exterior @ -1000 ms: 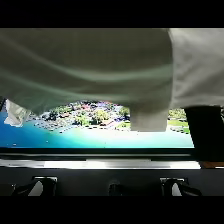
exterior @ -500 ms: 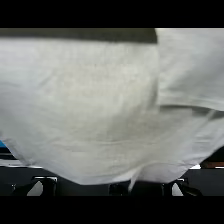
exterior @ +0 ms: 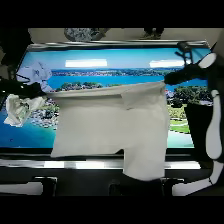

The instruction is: Fold the shirts.

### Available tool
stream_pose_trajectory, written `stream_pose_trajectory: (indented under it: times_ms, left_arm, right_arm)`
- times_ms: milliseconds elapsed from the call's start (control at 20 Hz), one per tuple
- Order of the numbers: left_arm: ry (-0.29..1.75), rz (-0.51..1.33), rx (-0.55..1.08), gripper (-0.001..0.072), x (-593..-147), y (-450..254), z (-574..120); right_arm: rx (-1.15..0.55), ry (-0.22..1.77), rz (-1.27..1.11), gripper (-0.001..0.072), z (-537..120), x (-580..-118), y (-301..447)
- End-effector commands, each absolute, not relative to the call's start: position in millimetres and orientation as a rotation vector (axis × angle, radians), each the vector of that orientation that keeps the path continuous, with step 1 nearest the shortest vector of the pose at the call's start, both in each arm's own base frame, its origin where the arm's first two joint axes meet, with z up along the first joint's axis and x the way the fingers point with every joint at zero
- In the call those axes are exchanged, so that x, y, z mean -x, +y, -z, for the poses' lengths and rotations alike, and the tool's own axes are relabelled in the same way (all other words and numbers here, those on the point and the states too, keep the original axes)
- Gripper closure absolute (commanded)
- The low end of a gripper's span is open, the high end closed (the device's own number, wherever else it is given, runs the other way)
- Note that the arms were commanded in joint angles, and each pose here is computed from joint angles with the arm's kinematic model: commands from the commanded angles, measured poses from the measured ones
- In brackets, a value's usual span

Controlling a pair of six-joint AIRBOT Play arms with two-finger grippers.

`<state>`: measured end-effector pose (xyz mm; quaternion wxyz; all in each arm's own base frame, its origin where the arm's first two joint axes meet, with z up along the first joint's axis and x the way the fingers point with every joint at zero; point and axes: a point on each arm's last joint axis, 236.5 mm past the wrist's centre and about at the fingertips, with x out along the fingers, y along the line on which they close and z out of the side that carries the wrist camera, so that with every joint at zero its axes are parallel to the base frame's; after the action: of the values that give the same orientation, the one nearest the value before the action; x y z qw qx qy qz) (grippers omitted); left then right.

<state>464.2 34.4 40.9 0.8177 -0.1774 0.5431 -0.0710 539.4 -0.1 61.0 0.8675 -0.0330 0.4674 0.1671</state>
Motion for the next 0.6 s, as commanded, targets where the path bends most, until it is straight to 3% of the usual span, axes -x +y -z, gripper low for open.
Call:
stream_pose_trajectory:
  times_ms: [0, 150, 250, 450, 550]
  left_arm:
    - [1.198, 0.179, 0.507, 0.0671, -502, 26, 34]
    - [1.161, 0.233, 0.519, 0.0671, -524, 21, 34]
    - [1.163, 0.253, 0.507, 0.067, -523, 23, 24]
    - [1.437, 0.328, 0.463, 0.0671, -457, 26, 29]
    - [1.59, 0.295, 0.436, 0.0671, -424, 34, 42]
  right_arm:
    - [-0.174, 0.89, -0.307, 0.0671, -5, -596, 22]
    - [-0.177, 0.868, -0.296, 0.0671, -12, -599, 18]
    - [-0.137, 0.937, -0.359, 0.0671, -18, -575, 17]
    - [0.01, 1.392, -0.532, 0.0672, -3, -452, 8]
    - [0.061, 1.562, -0.57, 0.0672, 14, -413, 11]
